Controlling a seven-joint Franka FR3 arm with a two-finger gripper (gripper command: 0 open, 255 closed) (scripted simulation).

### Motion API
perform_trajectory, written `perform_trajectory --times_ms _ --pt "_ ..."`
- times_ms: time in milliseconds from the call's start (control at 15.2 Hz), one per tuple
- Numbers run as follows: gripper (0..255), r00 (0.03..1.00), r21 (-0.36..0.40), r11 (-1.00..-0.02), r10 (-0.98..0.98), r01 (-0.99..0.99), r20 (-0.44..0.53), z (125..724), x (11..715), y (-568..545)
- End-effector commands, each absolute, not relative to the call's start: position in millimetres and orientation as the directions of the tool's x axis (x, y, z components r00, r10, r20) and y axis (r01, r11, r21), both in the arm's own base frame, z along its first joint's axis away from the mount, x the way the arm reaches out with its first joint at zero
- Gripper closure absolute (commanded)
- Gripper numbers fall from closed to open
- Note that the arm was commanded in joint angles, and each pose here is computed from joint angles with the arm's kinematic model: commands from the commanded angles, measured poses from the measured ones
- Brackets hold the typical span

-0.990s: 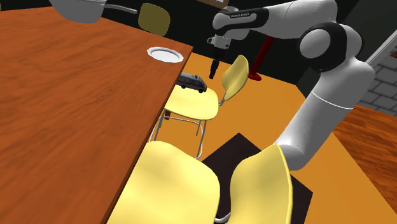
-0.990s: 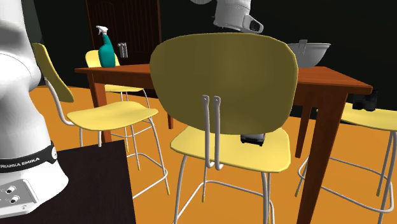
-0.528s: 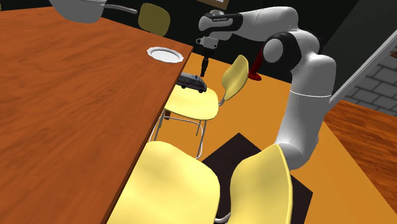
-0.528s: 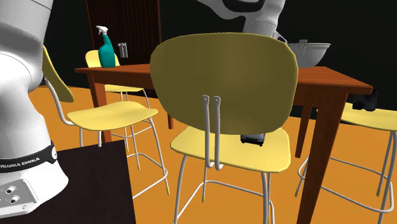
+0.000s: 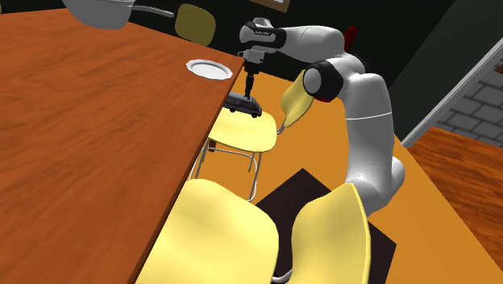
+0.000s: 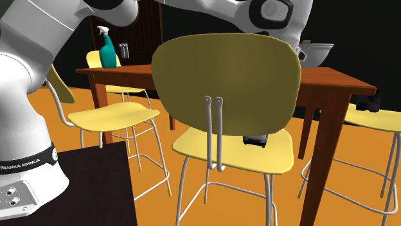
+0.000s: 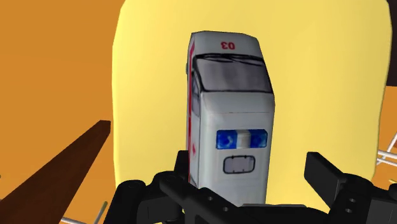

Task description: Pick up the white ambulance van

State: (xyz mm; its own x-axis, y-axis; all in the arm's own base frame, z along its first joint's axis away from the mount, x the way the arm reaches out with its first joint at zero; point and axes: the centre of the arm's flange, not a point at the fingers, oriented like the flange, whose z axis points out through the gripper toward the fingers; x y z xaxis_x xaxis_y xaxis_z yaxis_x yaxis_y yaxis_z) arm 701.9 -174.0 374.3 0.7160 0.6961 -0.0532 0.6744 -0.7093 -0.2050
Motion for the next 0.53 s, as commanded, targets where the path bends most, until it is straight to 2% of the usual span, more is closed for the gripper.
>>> perform_trajectory --times_ms 0,330,396,462 --pt "0 0.714 -0.205 -0.708 0.698 0.676 -0.053 364.4 703.6 -174.5" --pt "0 0.714 -0.205 -0.708 0.698 0.676 -0.053 345.5 703.7 -174.5" --pt "255 0.714 -0.205 -0.708 0.698 0.676 -0.053 345.2 703.4 -174.6" --pt "255 0.714 -0.205 -0.708 0.698 0.676 -0.053 345.4 703.4 -174.6"
